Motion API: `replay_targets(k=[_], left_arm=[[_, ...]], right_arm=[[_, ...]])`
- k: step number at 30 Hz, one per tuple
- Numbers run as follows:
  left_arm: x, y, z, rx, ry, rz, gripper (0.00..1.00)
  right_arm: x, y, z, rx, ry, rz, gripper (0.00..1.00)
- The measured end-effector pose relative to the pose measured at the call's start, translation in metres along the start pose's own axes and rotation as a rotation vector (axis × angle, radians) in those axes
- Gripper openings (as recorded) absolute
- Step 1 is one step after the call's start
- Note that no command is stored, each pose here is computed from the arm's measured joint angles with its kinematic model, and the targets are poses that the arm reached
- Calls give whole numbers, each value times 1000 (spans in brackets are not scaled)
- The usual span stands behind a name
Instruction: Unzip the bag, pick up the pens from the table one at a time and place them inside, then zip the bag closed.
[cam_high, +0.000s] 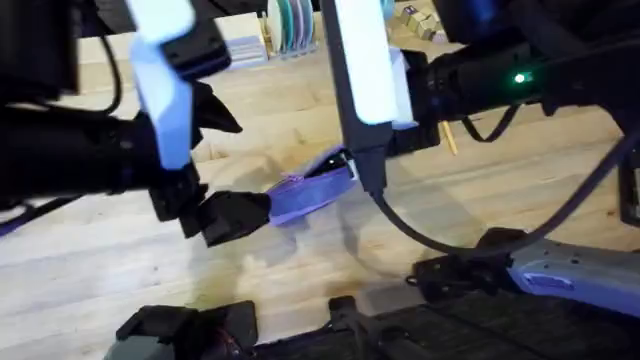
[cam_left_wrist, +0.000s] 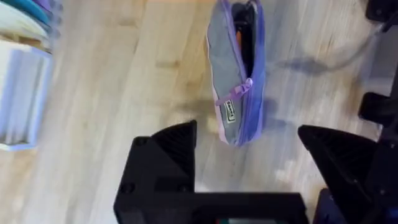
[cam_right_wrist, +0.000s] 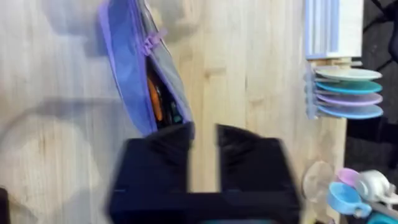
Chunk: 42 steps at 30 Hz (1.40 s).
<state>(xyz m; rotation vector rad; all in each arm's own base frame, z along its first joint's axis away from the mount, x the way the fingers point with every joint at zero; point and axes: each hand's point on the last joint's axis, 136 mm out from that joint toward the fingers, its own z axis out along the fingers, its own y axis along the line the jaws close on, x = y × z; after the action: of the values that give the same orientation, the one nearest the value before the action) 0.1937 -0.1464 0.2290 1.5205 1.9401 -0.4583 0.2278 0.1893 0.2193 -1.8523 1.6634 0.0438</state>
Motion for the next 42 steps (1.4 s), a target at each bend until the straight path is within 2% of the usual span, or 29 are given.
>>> replay_targets(k=[1, 2, 3, 26, 34, 39, 40, 42], left_arm=[[-2, -1, -3, -11, -8, 12, 994], [-3, -2, -6, -18, -14, 19, 993], [-3, -3, -8, -25, -19, 27, 993], [-5, -5, -11, -36, -27, 46, 993], [-5, -5, -11, -36, -27, 46, 993], [-5, -5, -11, -36, -27, 46, 993], [-5, -5, -11, -36, -27, 46, 993], [-5, -5, -11, -36, -27, 46, 992]], right_arm=[[-1, 1, 2, -10, -3, 1, 150], [-1, 2, 4, -21, -5, 4, 65], [-1, 3, 7, -34, -5, 7, 43], [26, 39, 91, -353, 114, 76, 34], [23, 41, 122, -403, 72, 83, 34], [24, 48, 130, -443, 70, 96, 34], [24, 48, 130, -444, 70, 97, 48], [23, 49, 130, -448, 66, 98, 302]])
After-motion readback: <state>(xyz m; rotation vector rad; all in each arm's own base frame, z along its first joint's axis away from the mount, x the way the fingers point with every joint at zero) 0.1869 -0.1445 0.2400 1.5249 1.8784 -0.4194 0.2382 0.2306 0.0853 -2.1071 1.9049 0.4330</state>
